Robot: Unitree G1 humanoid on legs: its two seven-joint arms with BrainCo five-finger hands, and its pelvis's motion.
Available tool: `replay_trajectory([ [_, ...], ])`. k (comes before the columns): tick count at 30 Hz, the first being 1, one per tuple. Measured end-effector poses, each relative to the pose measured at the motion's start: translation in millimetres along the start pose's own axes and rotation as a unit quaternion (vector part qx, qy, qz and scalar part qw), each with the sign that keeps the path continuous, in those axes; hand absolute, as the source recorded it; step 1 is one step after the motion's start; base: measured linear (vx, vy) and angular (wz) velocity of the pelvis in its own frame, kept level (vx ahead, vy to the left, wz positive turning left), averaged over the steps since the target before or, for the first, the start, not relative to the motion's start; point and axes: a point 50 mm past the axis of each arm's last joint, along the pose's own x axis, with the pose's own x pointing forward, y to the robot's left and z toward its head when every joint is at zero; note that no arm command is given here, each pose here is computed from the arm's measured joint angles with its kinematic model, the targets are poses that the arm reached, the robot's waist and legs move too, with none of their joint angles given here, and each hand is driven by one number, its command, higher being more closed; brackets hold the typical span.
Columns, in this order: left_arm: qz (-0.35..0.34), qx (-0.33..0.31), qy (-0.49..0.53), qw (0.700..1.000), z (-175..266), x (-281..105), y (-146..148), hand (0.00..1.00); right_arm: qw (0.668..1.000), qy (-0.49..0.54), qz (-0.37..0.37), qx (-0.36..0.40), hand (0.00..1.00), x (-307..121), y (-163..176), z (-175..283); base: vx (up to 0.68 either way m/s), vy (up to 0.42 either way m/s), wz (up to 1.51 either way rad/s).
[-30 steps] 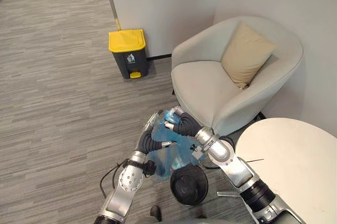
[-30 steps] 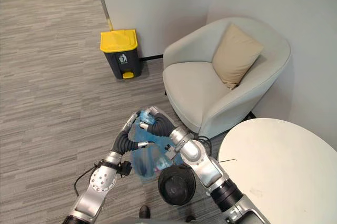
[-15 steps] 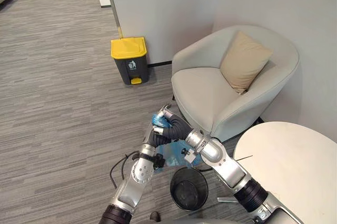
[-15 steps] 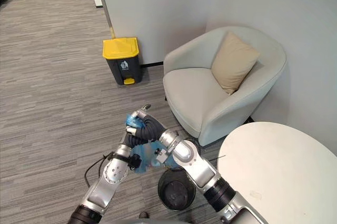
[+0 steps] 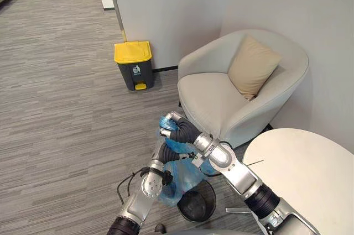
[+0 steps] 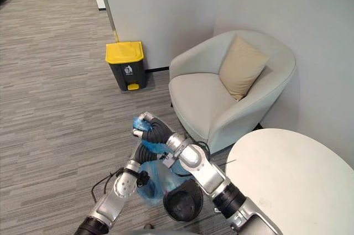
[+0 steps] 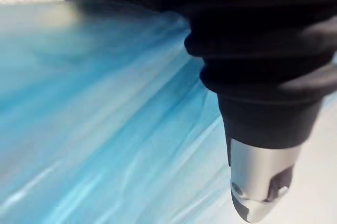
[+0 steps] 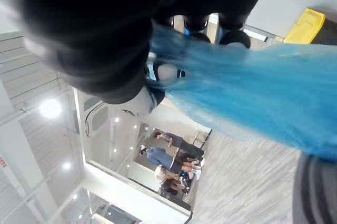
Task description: Gather rubbish on tea table into small bin, then transfer packed bag to large trash can.
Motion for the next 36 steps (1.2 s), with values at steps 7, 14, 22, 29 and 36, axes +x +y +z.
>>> replay_trajectory([
  [7,-0.025,0.0,0.03,0.999,-13,-4,-9,0.0,1.0,-0.003,-0.012,0.013,1.0,0,-3,1,0.0,0.0,0.0],
  [14,-0.024,0.0,0.041,0.999,-17,-7,-12,0.0,0.997,-0.038,-0.008,0.064,1.0,12,0,15,0.0,0.0,0.0],
  [22,-0.016,0.009,0.07,0.997,-26,-10,-13,0.0,0.992,-0.061,0.039,0.105,1.0,14,19,26,0.0,0.0,0.0],
  [29,-0.003,0.041,0.096,0.995,-36,-18,-18,0.0,0.983,-0.062,0.099,0.139,1.0,13,50,30,0.0,0.0,0.0],
  [36,0.001,0.06,0.154,0.986,-65,-36,-25,1.0,0.979,-0.047,0.138,0.144,1.0,9,70,28,0.0,0.0,0.0],
])
